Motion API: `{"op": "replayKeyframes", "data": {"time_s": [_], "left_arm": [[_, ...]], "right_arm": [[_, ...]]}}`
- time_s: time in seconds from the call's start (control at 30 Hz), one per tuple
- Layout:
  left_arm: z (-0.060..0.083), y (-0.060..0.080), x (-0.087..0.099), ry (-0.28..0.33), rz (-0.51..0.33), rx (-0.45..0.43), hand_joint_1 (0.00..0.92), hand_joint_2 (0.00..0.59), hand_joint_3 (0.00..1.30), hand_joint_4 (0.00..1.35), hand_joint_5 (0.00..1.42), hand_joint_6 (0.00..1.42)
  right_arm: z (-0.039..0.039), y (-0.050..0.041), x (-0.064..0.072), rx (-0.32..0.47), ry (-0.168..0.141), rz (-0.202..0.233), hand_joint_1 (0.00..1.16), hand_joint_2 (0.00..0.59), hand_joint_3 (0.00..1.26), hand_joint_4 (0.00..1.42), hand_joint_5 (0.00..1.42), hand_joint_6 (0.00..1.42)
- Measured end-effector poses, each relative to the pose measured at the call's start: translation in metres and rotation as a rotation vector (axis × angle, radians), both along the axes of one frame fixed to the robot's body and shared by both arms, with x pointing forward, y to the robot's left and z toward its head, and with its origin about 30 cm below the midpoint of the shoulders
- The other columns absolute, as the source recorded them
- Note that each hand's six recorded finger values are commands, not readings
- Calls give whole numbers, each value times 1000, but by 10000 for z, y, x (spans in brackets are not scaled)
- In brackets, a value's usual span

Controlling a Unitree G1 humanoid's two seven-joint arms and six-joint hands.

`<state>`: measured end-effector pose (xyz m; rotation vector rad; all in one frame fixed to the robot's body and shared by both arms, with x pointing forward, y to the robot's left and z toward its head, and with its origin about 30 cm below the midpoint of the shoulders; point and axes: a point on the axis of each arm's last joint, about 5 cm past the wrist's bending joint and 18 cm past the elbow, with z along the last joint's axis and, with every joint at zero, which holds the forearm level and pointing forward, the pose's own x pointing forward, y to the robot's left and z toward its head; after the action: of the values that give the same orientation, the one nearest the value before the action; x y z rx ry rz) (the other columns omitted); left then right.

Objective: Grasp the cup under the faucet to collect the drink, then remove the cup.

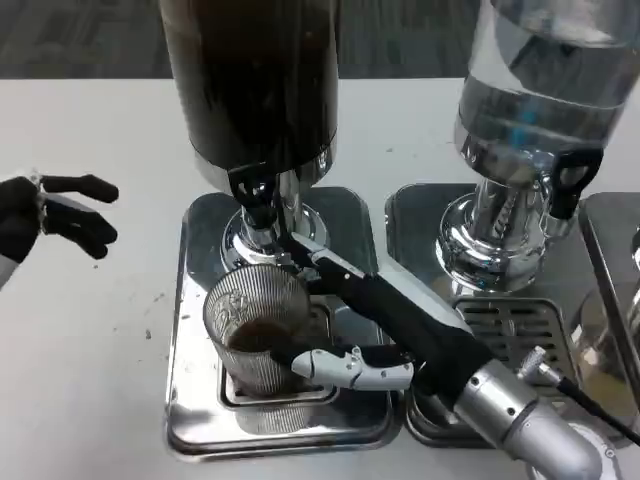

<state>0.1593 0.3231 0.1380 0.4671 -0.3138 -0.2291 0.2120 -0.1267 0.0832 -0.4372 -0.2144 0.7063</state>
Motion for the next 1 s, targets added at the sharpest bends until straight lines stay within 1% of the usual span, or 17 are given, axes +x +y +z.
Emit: {"op": "replayKeyframes", "data": {"time_s": [0.07, 0.23, 0.37, 0.5, 0.6, 0.67, 0.77, 0.93, 1.0], "left_arm": [[-24, 10, -6, 6, 5, -1, 0, 84, 521, 619, 648, 537], [-84, 30, -19, 30, 17, -5, 0, 86, 524, 620, 648, 536], [-134, 40, -26, 54, 23, -11, 0, 87, 525, 620, 644, 534], [-168, 39, -28, 74, 22, -15, 0, 86, 526, 620, 641, 531], [-177, 48, -32, 81, 24, -13, 0, 88, 526, 620, 644, 533], [-183, 50, -33, 84, 25, -13, 0, 96, 526, 620, 646, 534], [-202, 58, -40, 93, 29, -15, 0, 99, 526, 620, 647, 533], [-207, 69, -44, 98, 32, -13, 0, 101, 526, 620, 647, 530], [-213, 72, -46, 103, 33, -14, 0, 101, 526, 620, 647, 532]], "right_arm": [[-7, 5, 14, -2, 0, 5, 550, 222, 36, 19, 15, 129], [-50, 9, 31, -6, 17, 2, 548, 222, 42, 29, 23, 139], [-37, 48, 45, 13, 0, 6, 548, 221, 54, 54, 48, 153], [-48, 76, 64, 20, 3, 16, 547, 221, 55, 54, 49, 157], [-62, 76, 71, 14, 14, 26, 533, 200, 38, 37, 43, 145], [-54, 83, 83, 12, 9, 33, 514, 176, 28, 25, 39, 144], [-41, 92, 104, 10, 3, 42, 498, 161, 8, 13, 19, 131], [-60, 107, 107, 6, 13, 50, 500, 152, 0, 0, 0, 113], [-54, 114, 116, 2, 11, 56, 518, 149, 0, 0, 0, 97]]}}
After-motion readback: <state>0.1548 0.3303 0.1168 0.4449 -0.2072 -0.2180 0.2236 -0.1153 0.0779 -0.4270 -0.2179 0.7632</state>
